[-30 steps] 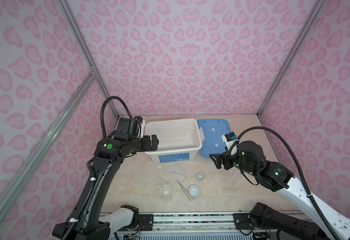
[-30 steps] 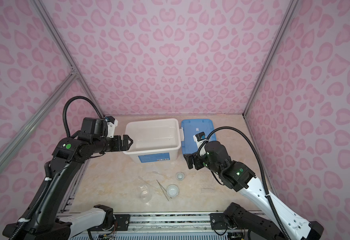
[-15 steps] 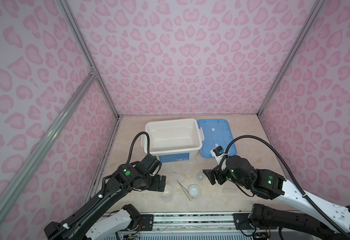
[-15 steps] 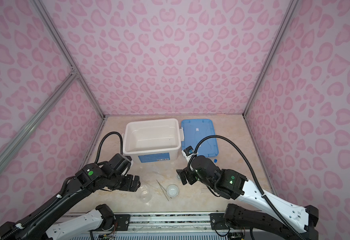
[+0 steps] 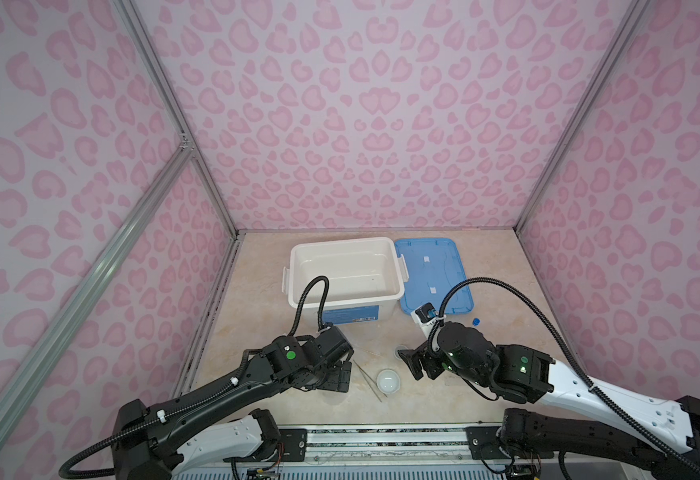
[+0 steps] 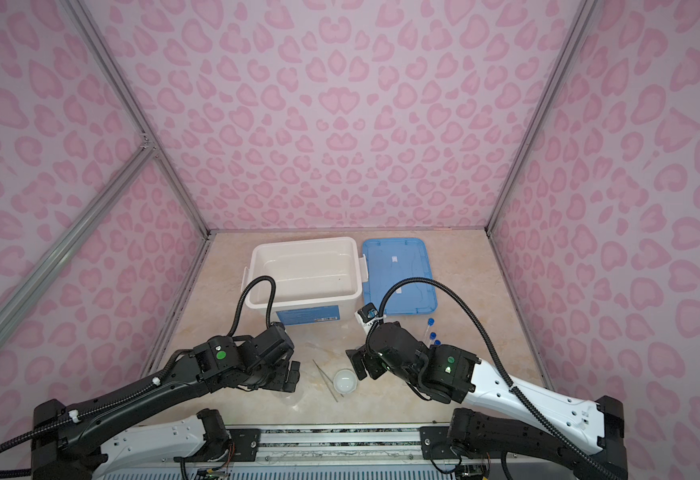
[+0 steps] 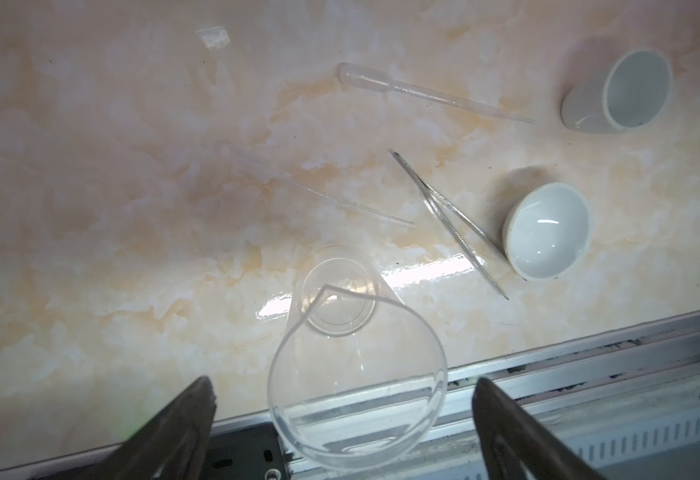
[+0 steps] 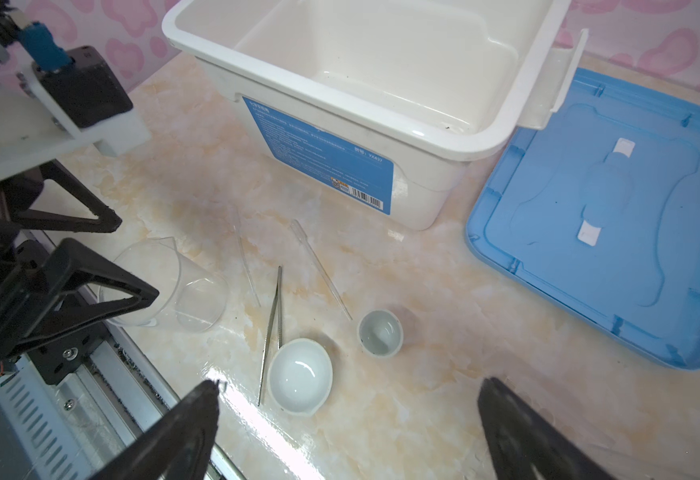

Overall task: Organize the chemistry lab equipment
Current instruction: 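Grasp the clear plastic beaker rim with the left gripper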

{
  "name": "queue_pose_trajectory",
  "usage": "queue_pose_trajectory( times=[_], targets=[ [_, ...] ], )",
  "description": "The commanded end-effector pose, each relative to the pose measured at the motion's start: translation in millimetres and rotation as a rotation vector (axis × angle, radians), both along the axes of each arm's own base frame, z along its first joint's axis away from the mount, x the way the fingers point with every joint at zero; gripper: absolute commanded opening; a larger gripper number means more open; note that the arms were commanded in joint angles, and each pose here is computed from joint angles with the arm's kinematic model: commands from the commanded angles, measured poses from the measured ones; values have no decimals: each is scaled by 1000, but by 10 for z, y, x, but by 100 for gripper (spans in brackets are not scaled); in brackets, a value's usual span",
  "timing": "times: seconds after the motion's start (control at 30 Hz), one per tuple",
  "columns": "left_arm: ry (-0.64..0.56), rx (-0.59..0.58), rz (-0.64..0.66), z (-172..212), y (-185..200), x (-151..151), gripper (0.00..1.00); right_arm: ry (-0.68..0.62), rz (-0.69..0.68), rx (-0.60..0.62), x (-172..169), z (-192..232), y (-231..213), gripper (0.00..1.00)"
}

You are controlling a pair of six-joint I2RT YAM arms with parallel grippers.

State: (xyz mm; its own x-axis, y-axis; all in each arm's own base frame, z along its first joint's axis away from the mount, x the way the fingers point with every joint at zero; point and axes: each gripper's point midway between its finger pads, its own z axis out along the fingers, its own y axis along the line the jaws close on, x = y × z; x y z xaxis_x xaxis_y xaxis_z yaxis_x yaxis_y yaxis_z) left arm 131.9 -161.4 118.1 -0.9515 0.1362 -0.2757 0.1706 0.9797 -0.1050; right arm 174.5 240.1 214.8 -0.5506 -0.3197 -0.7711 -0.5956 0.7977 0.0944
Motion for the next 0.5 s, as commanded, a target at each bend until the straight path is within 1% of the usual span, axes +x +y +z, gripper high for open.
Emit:
queue_pose_trajectory(
  times=[0.0,0.23,0.3,0.47],
  targets=[
    [-26,30,25,-35,-2,37,98,-15,-22,14,39,20,6,98],
    [-26,85,18,-151,-11,30,98,-6,-6,18,38,1,82,98],
    [-29,91,20,-193,-14,39,100,-4,-2,20,37,-9,101,98],
    [-12,86,8,-291,-71,11,93,-4,-2,15,45,-40,118,98]
  ],
)
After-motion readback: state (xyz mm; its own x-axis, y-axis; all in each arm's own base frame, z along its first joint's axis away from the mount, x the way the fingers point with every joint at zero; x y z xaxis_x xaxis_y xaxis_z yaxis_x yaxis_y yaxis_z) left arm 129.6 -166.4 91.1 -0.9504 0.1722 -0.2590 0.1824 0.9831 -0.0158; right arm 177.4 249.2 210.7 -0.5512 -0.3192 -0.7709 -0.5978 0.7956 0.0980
